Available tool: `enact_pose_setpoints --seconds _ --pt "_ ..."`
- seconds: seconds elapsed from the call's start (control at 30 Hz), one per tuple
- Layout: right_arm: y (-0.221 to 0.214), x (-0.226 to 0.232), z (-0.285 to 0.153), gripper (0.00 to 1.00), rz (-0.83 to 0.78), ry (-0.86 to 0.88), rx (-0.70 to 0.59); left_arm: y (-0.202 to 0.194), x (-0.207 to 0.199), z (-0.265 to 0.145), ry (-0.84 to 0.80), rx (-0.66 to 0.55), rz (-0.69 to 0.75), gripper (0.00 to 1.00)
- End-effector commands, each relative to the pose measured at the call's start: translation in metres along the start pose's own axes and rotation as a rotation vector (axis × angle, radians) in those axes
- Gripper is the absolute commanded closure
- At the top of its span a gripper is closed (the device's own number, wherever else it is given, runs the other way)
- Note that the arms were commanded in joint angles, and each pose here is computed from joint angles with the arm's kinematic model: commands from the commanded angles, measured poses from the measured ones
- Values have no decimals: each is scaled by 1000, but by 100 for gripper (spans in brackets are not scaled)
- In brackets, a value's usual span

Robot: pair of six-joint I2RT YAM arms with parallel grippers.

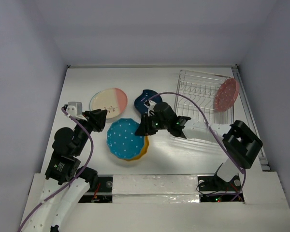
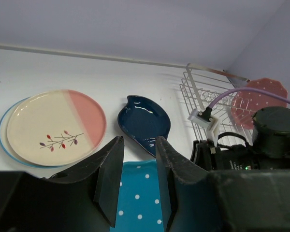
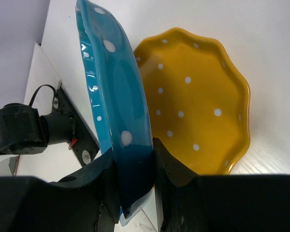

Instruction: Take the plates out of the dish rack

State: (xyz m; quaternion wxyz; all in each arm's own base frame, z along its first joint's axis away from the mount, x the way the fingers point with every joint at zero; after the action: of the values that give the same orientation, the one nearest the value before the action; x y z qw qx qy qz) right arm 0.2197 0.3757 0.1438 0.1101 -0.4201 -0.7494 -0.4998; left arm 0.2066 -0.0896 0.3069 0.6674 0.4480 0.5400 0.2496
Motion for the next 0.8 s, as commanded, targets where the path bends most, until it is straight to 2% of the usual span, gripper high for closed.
enact_pose_setpoints --seconds 0.0,0.27,0.6,0.7,0.77 --pt "55 47 -7 100 -45 177 -209 24 -11 -3 -30 -72 0 70" --pt "28 26 3 100 10 139 -164 24 -12 -4 -33 -74 0 70" --pt "9 10 5 92 37 90 -135 24 -12 -4 -34 -75 0 70" --pt "4 4 6 80 48 65 -124 24 -11 -4 -32 -72 -2 70" --pt "0 0 8 67 53 43 -111 24 -12 -4 -33 -74 -2 70"
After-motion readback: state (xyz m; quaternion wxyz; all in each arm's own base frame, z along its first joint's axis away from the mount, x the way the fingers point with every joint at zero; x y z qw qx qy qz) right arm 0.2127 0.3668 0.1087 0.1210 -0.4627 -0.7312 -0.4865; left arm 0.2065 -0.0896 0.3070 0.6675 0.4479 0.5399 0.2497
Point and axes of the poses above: each gripper's point midway between its finger pads, its own z axis out along the fingers, its own x axis along the line the jaws close on, y = z × x, the point moved 2 cm from there along -z, back along the fingers, and after that the axes turned 9 degrees about -z, right-handed, at the moved point
